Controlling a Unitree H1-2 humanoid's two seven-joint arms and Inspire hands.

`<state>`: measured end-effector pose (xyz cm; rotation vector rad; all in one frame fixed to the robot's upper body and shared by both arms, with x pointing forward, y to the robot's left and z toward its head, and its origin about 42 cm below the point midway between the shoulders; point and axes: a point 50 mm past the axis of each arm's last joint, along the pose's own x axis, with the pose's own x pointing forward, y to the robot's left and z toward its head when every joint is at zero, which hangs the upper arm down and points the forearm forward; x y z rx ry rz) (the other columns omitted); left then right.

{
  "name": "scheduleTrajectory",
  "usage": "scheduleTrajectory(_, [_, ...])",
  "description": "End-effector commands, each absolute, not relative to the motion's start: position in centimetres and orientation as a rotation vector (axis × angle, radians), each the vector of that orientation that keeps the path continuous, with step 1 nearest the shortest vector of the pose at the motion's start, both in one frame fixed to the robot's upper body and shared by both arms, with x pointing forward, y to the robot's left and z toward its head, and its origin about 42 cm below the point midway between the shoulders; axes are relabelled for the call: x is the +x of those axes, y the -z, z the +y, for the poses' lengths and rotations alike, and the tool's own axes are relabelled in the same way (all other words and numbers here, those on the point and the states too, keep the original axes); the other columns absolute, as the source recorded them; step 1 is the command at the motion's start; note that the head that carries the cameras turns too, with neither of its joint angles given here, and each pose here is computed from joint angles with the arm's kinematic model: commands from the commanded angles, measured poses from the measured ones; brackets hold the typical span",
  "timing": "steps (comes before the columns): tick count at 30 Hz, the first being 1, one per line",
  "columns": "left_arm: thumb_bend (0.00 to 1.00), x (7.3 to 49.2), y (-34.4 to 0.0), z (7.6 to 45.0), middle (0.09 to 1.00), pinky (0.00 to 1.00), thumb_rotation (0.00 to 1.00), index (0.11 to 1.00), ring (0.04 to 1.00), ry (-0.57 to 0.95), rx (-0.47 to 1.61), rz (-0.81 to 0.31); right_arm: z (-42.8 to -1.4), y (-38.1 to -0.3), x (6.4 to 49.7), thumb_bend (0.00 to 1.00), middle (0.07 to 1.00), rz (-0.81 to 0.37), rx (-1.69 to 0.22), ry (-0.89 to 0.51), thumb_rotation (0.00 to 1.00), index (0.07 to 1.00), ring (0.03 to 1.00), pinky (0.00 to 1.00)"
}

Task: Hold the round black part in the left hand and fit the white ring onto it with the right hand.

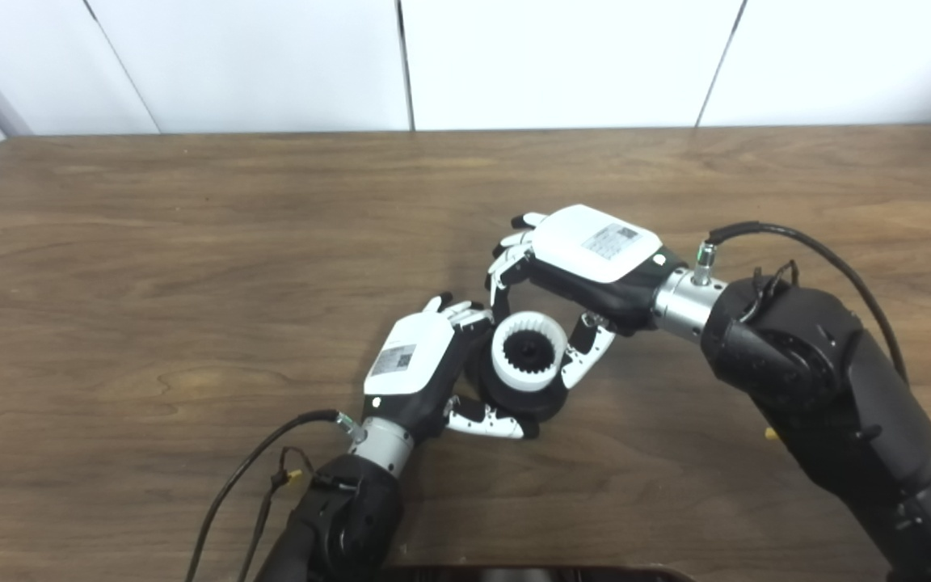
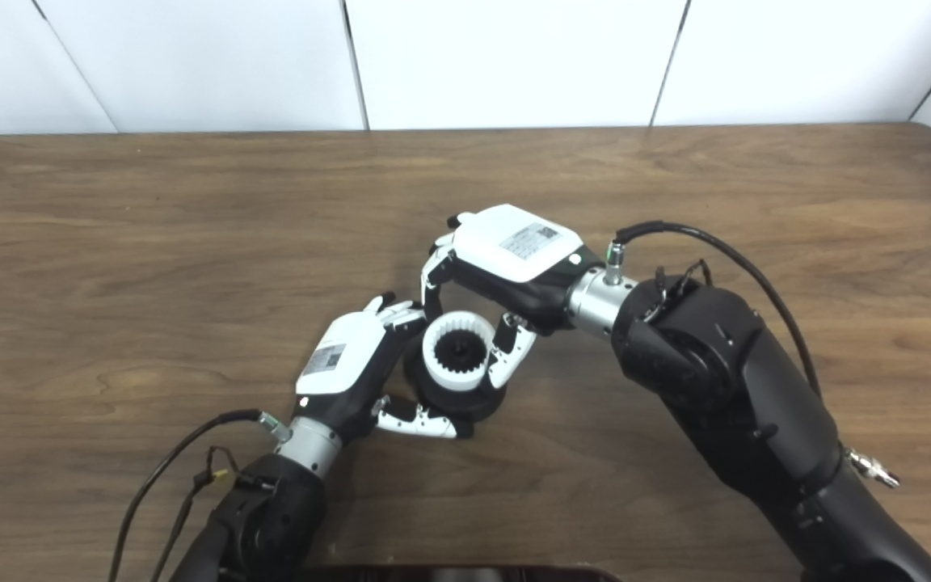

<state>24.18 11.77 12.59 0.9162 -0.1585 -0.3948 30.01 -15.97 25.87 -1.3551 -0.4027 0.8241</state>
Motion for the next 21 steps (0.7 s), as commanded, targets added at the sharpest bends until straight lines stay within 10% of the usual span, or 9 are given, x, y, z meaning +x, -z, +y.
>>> scheduleTrajectory(1, [0.52, 24.1, -12.6, 11.1, 0.771, 0.99, 0.06, 0.483, 0.867, 0.432, 0.913, -0.152, -15.4, -27.3, 29.6, 0.53, 0.769, -0.470, -1.362, -0.818, 0.14, 0.481, 0.879, 0.99])
scheduleTrajectory(21, [0.52, 24.1, -12.9, 11.0, 0.768, 0.99, 0.06, 0.483, 0.868, 0.428, 0.914, -0.161, -16.3, -25.5, 30.5, 0.53, 0.766, -0.417, -1.349, -0.824, 0.14, 0.483, 0.877, 1.00])
